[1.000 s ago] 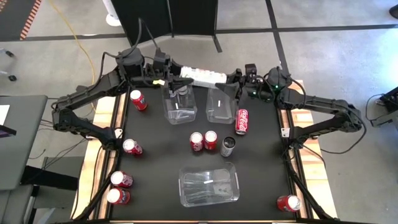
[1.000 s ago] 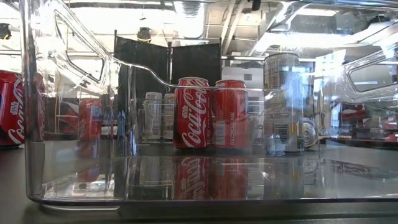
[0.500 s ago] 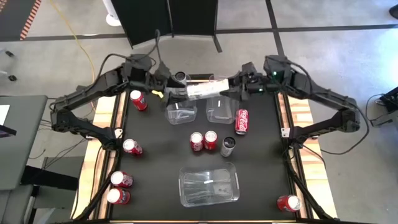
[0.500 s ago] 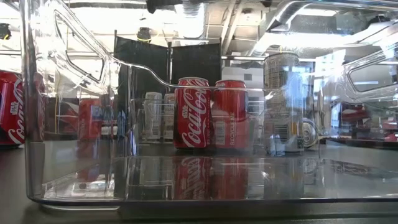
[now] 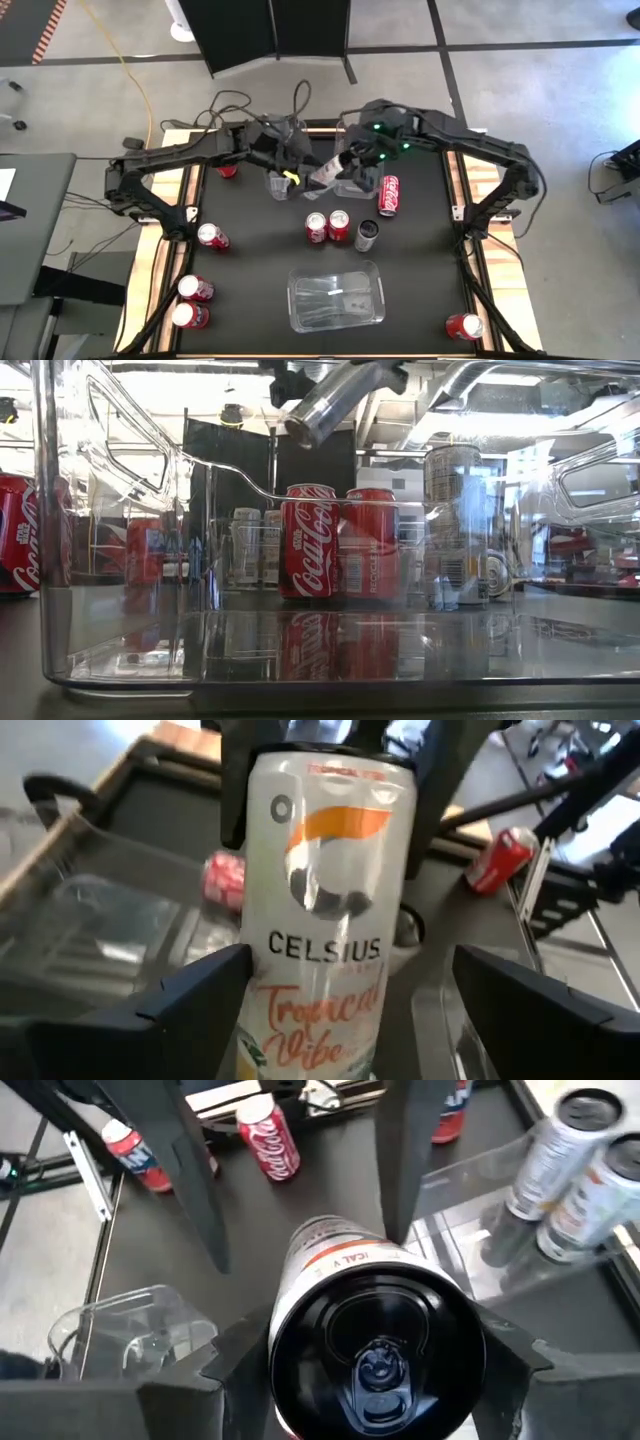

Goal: Sort soda cans
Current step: Put the top white soda can into the left transparent bin

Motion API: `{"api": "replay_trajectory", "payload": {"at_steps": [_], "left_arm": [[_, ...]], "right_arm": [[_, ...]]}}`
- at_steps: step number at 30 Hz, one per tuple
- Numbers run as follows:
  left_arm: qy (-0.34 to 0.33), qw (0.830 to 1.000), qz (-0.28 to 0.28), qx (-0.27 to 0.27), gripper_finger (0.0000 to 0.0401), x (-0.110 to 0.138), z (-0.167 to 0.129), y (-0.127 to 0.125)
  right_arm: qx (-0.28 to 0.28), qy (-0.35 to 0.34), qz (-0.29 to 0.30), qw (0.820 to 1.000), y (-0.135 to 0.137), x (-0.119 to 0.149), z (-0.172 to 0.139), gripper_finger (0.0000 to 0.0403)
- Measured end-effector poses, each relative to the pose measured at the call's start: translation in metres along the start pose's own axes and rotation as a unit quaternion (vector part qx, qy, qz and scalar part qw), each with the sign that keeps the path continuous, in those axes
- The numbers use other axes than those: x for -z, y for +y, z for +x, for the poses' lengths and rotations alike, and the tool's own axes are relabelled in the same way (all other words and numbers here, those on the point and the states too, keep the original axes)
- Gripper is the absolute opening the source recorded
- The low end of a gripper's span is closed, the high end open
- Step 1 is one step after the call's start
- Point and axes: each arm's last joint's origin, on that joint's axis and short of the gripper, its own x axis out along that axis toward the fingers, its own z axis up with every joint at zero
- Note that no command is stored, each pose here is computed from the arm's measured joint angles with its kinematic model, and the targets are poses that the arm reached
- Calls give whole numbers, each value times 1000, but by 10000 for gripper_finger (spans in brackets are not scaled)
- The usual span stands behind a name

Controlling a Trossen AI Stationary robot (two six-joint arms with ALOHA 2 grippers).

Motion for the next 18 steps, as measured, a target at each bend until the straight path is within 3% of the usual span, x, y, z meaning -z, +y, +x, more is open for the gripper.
{"api": "replay_trajectory", "payload": {"at_steps": [5,15,18], "left_arm": [[36,999,-8,0,348,7,1,0],[59,998,-29,-6,343,12,1,1],[51,998,-38,-8,334,10,-1,2]], "right_arm": [[-12,-11,-29,999,8,-13,14,254],[-11,-36,-54,998,17,-29,-2,255],[7,-13,-45,999,13,-25,-5,255]]}}
